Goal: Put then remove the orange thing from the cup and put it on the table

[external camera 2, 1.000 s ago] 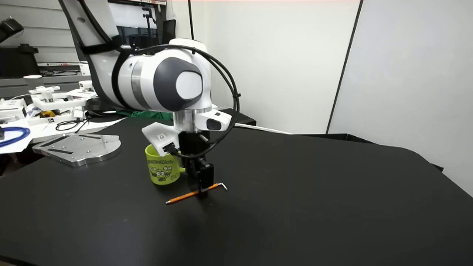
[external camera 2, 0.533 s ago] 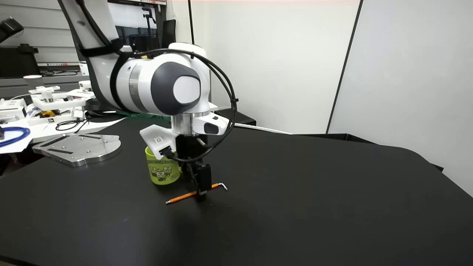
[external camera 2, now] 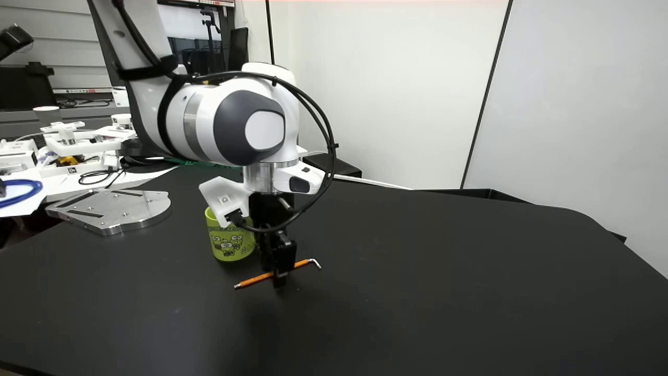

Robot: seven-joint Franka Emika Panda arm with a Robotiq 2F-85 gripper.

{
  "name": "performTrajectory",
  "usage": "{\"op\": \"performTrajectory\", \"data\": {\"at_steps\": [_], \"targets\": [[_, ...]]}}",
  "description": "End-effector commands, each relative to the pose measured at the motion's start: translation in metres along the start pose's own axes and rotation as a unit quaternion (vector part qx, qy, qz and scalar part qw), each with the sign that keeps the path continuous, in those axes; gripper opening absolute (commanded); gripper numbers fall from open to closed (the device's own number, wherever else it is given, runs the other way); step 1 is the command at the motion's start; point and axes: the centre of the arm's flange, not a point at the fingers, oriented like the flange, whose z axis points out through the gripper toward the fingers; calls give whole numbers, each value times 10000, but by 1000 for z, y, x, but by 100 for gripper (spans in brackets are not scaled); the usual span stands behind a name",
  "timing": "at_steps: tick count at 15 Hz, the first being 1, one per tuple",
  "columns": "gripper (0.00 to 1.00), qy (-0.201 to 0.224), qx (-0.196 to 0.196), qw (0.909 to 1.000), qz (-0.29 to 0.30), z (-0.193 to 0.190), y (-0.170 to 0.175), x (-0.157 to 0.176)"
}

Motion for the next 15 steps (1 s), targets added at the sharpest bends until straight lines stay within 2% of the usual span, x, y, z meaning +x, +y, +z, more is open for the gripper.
{"op": "performTrajectory", "data": {"at_steps": [1, 4, 6, 12, 15], "targets": [[34, 6, 105, 9999, 74, 3, 2, 2], [12, 11, 154, 9998, 123, 3, 2, 3], [1, 0, 166, 9998, 149, 3, 2, 5], [2, -47, 179, 9993, 314, -4, 4, 9], [2, -7, 205, 9989, 422, -19, 2, 10]]}}
